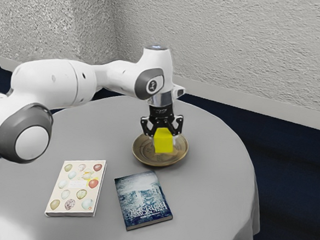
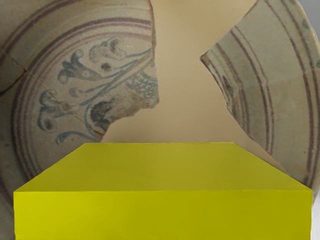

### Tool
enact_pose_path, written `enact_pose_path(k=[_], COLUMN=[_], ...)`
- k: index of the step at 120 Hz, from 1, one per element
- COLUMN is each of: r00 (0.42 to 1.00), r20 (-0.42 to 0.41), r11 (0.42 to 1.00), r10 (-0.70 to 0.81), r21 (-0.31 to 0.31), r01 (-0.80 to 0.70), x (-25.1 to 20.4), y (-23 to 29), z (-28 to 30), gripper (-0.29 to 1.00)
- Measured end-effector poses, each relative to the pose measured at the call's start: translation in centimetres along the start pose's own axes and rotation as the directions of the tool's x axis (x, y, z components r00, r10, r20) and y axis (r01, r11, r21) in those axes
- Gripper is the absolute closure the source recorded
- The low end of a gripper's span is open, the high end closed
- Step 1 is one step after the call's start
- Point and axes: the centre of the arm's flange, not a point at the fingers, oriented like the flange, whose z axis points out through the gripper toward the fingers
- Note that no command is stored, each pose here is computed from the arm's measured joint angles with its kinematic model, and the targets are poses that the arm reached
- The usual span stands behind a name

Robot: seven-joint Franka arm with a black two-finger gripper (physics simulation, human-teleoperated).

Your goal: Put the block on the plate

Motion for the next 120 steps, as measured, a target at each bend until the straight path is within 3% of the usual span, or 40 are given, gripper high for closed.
enact_pose_path(k=[29, 103, 120], r00=[1.000, 1.000, 1.000], r20=[-0.009, 0.011, 0.014], r11=[1.000, 1.000, 1.000], r10=[-0.020, 0.006, 0.010], r21=[-0.019, -0.013, -0.017], r01=[0.019, -0.006, -0.010], x=[2.5, 3.2, 3.2], y=[-1.8, -2.1, -2.1], z=[-0.2, 1.8, 1.8], gripper=[0.31, 0.30, 0.22])
